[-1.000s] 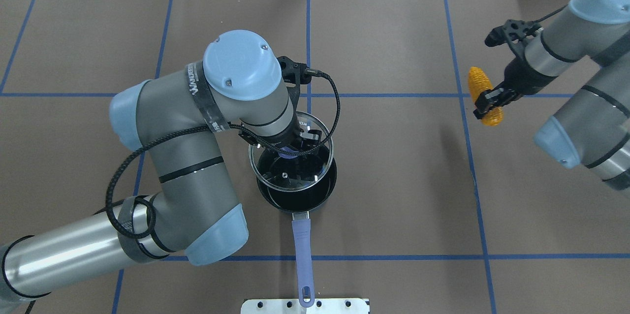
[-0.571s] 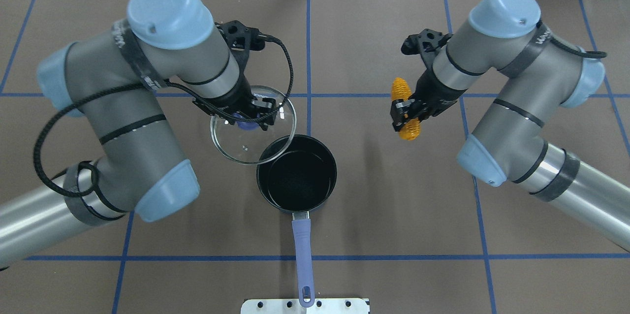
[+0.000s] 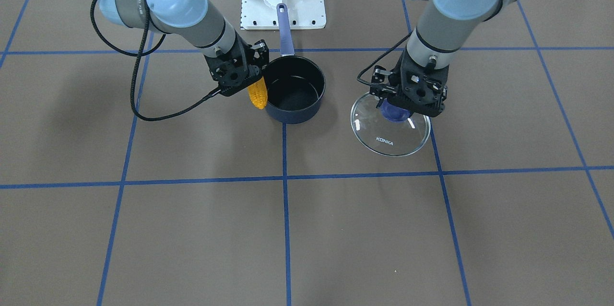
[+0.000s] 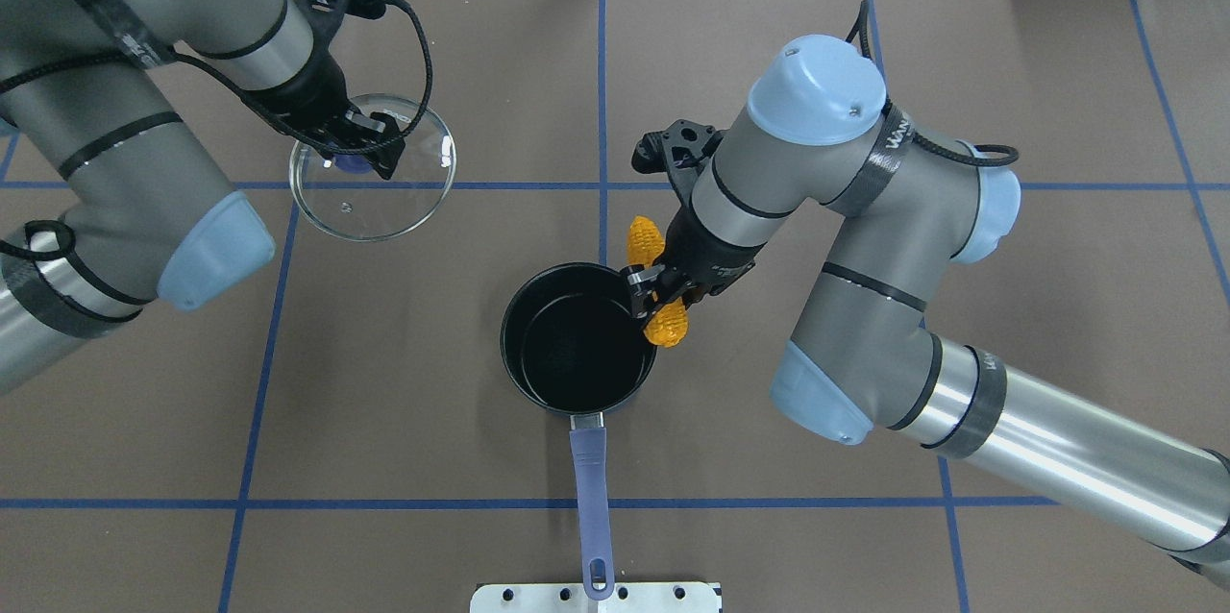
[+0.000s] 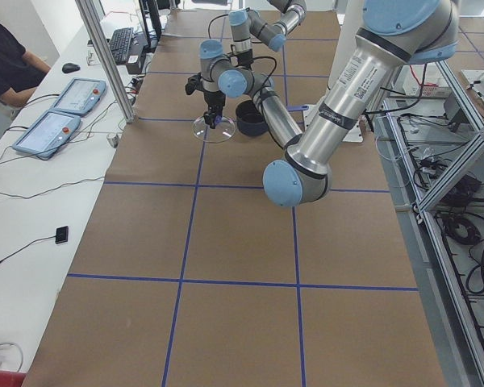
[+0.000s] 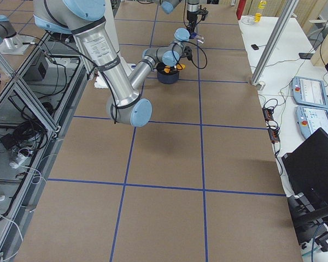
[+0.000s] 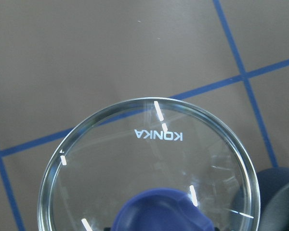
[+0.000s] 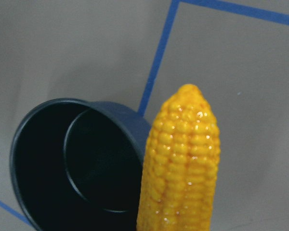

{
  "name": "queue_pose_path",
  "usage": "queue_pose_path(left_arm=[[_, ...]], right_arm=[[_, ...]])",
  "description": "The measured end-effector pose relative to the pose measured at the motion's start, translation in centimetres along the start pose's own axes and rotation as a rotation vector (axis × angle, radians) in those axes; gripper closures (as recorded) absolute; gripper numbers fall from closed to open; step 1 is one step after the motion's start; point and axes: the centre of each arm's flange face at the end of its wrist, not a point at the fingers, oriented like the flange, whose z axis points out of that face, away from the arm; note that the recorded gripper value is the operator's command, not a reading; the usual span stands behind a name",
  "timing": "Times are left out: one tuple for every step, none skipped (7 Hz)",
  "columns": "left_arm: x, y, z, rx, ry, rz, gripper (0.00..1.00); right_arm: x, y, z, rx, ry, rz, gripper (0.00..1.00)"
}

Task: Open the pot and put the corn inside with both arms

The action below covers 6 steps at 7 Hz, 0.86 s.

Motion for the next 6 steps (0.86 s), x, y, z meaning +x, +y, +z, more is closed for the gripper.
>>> queue_pose_path(left_arm=[[-2.7, -0.5, 0.0, -0.006, -0.012, 0.022, 0.37], [-4.9, -0.8, 0.2, -0.013, -0.026, 0.037, 0.37], [-7.3, -0.7, 0.8, -0.024, -0.043, 0.051, 0.37], [-10.1, -0.3, 1.6, -0.029, -0.056, 0.066, 0.37], [-13.0, 0.8, 2.9, -0.024, -0.059, 0.079, 0.37], [-15.7, 2.6, 4.4, -0.021, -0.046, 0.088, 0.37]], right_arm=[[-1.7, 0.5, 1.0, -0.012, -0.008, -0.017, 0.53], [-2.7, 1.0, 1.7, -0.022, -0.013, -0.022, 0.01], [-3.3, 1.3, 2.0, -0.028, -0.018, -0.008, 0.0], [-3.7, 1.5, 2.0, -0.031, -0.023, 0.022, 0.0], [-4.0, 1.5, 1.9, -0.031, -0.029, 0.037, 0.0], [-4.3, 1.5, 1.7, -0.028, -0.036, 0.038, 0.0]])
